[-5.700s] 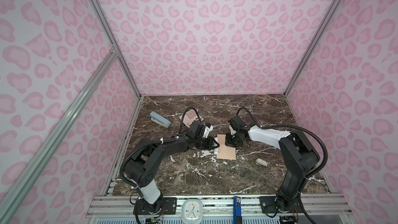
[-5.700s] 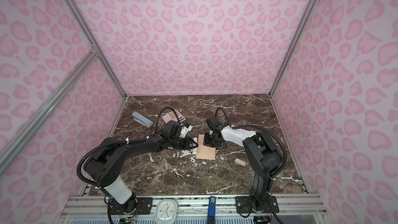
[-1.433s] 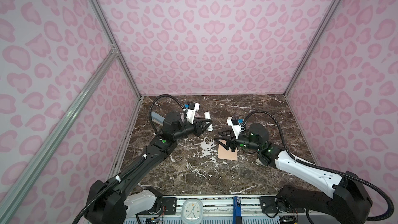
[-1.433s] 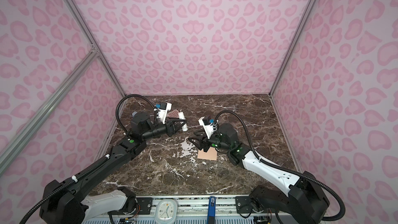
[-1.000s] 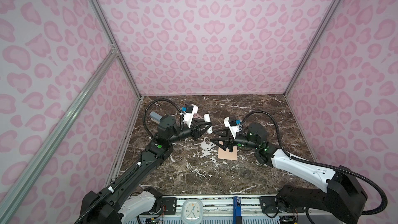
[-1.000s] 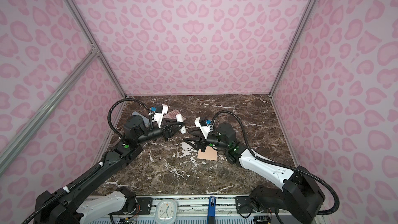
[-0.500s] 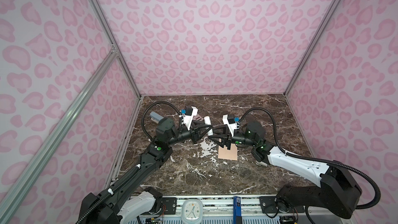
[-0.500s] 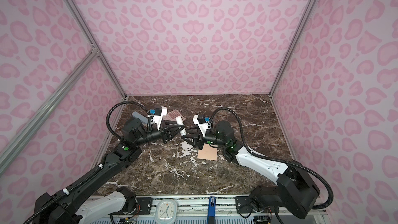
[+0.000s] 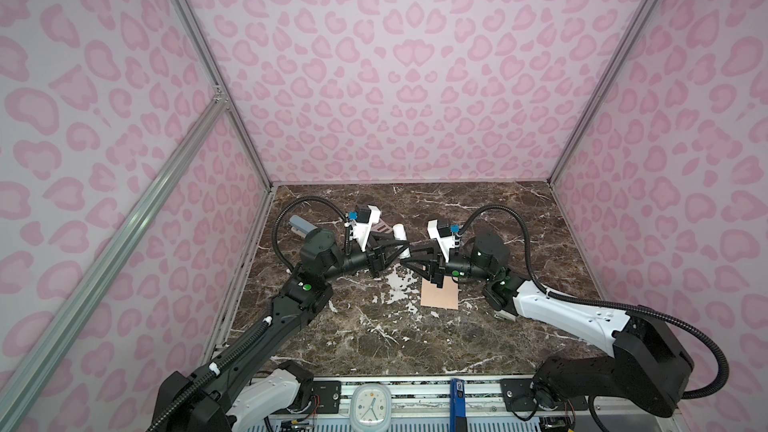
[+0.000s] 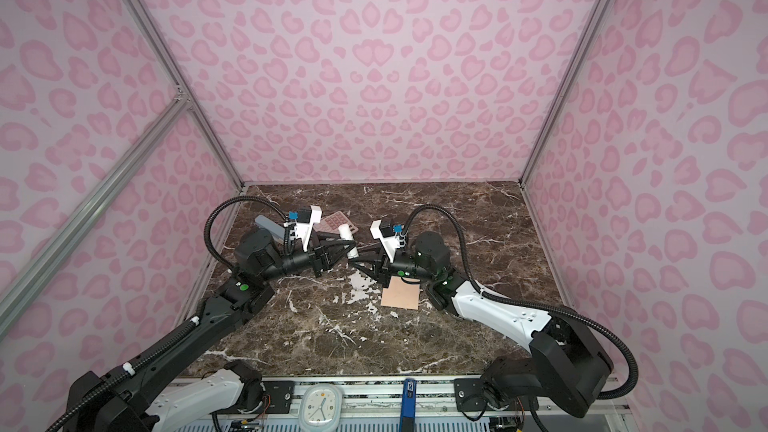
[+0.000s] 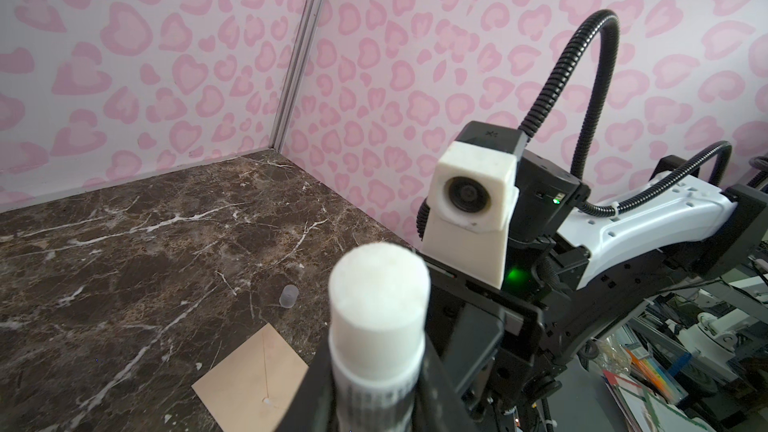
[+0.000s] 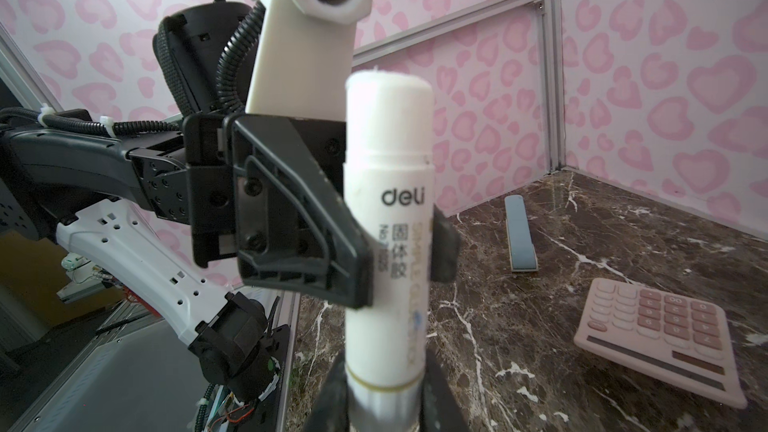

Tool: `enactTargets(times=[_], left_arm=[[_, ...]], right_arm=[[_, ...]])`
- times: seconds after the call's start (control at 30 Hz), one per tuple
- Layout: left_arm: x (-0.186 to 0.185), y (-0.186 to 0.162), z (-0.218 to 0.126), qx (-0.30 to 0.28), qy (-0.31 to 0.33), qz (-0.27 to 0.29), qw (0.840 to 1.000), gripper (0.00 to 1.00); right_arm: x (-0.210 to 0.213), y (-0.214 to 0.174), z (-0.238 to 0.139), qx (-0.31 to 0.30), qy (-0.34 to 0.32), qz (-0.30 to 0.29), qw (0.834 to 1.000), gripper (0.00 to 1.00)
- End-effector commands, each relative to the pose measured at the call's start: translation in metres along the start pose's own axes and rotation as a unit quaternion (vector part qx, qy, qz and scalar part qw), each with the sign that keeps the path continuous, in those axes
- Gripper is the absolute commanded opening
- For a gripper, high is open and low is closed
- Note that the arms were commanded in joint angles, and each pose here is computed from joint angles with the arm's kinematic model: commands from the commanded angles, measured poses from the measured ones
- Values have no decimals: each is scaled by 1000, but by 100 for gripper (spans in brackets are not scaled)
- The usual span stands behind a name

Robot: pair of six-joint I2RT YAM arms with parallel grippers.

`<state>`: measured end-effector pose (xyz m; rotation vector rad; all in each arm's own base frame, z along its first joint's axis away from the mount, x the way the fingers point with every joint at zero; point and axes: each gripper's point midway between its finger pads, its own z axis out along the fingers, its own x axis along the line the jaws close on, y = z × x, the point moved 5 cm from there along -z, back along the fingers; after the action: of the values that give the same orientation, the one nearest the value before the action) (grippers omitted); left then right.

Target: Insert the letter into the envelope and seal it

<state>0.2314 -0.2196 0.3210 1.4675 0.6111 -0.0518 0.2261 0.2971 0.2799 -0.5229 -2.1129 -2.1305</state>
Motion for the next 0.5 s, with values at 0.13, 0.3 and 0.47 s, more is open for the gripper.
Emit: enactTargets(times=[0.13,0.3,0.47], left_arm=[[-4,3,2,-8,-15,8,1000,5],[-3,1,2,-9,-11,7,1000,5],[1,1,3,-10,5,4,1000,4]], right_arm=[[4,12,2,-22,4,-23,999,29],[4,13,3,-19,0,-26,999,26],[5,11,4,-14,-22,-41,999,22]])
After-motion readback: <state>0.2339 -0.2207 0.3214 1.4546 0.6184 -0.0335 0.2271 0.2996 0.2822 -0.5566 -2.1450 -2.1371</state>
